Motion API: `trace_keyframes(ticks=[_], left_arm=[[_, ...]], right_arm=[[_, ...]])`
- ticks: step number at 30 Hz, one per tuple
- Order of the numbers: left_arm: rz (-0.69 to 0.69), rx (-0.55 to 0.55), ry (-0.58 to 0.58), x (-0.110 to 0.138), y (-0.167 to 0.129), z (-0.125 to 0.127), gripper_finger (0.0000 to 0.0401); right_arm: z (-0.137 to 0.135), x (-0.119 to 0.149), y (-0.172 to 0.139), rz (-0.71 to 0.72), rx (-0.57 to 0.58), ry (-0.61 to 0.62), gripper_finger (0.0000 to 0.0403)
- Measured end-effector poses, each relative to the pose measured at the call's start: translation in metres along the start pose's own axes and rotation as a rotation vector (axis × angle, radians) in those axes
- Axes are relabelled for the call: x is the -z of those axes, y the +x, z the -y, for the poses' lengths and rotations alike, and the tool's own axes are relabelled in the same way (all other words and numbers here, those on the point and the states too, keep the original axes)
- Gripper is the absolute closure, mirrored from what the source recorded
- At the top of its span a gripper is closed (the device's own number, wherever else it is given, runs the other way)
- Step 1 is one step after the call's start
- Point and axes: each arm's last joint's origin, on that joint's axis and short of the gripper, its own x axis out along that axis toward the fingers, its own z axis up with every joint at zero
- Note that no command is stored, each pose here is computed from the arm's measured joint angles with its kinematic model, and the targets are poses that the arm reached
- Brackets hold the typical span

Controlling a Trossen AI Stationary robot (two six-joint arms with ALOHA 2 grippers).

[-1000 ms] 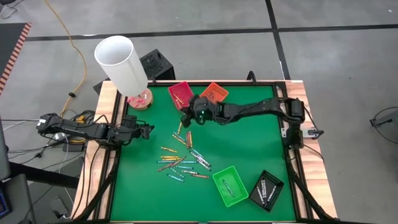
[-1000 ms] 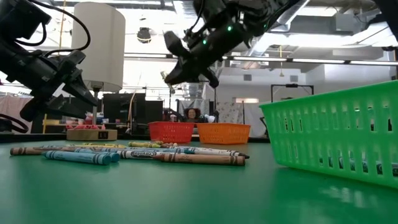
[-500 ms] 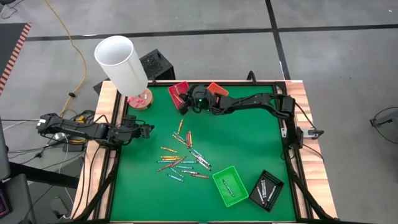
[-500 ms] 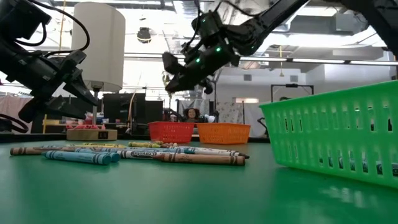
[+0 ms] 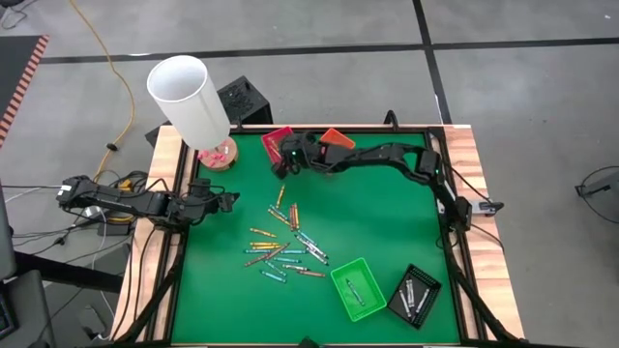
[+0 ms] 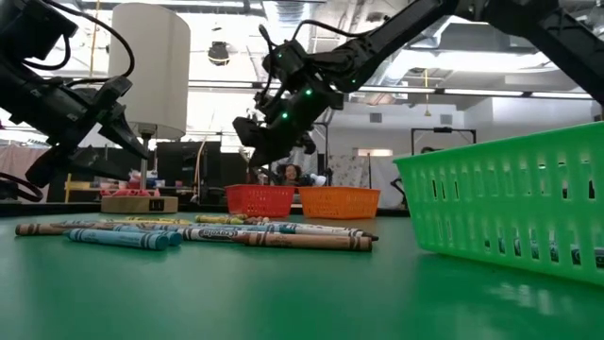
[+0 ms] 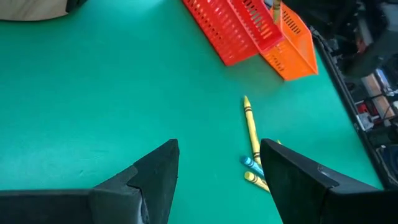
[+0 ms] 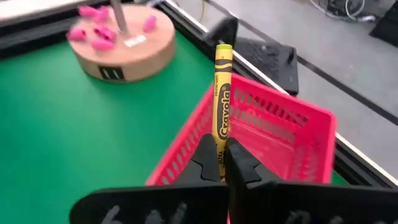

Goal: Sort crayons
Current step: Put the light green crayon into the red bin

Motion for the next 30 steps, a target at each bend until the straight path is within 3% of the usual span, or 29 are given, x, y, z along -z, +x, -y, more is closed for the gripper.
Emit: trace_keyframes(ticks=[11, 25, 30], left_arm=[[0.019, -0.006, -0.045, -0.001, 0.0, 0.0, 0.0186], [0.047, -0.013, -0.085, -0.001, 0.0, 0.0, 0.0186], [0.046, -0.014, -0.084, -0.001, 0.0, -0.001, 0.0186]], right_arm=[[0.036, -0.005, 0.009, -0.054, 0.047, 0.043, 0.0401], [0.039, -0.009, 0.01, -0.032, -0.027, 0.059, 0.0401], [0.035, 0.005, 0.023, -0.061, -0.031, 0.057, 0.0401]])
